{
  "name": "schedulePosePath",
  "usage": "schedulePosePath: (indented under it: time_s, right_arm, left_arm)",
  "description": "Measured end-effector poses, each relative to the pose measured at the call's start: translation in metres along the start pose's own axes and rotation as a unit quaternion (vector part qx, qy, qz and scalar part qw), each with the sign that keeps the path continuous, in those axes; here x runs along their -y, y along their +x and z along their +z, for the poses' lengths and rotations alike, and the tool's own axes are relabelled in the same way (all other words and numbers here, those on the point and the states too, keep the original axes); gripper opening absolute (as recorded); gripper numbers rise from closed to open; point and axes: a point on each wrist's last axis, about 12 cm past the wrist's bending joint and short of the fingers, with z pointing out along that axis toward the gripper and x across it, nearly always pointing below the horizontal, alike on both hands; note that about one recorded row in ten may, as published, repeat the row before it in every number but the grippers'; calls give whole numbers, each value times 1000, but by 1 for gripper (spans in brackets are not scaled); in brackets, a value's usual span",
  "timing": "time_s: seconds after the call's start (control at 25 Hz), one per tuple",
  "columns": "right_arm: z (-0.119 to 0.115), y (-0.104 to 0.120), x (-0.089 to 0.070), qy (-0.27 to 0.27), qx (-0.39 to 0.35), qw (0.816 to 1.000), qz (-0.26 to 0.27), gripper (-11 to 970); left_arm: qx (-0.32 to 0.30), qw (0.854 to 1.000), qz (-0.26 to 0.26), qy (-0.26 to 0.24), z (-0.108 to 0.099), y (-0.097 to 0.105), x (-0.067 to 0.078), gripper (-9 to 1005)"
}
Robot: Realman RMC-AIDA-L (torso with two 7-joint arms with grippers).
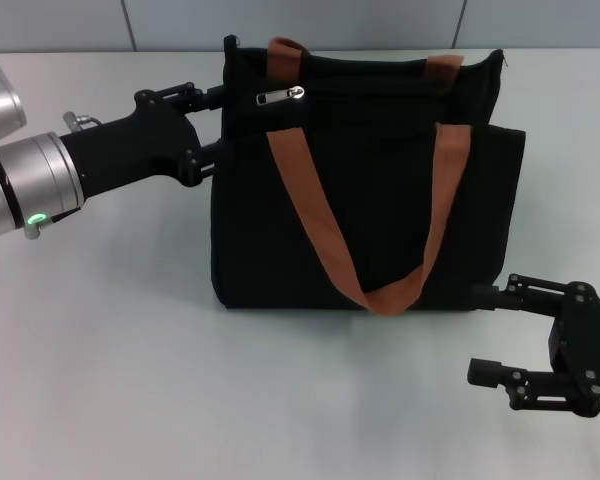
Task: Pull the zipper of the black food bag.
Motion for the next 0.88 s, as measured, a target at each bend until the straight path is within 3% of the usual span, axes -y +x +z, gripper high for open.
schedulePosePath:
  time_s: [0.08, 0.32, 0.6, 0.88]
  right_arm:
    - [0, 0, 0, 1, 2, 1000, 1, 715]
    - [1, -1, 0, 10, 23, 1000, 3, 708]
    - [3, -5, 1, 21, 65, 998, 7, 700]
    - [4, -25, 9, 22, 139, 988, 70, 692]
  left_arm:
    - [9, 1000, -2, -4, -1, -2, -1, 661]
    - [28, 1000, -9, -8, -12, -1, 0, 403]
    - [46, 999, -9, 12, -19, -4, 5, 255]
    - [77, 995, 1, 58, -17, -16, 12, 97]
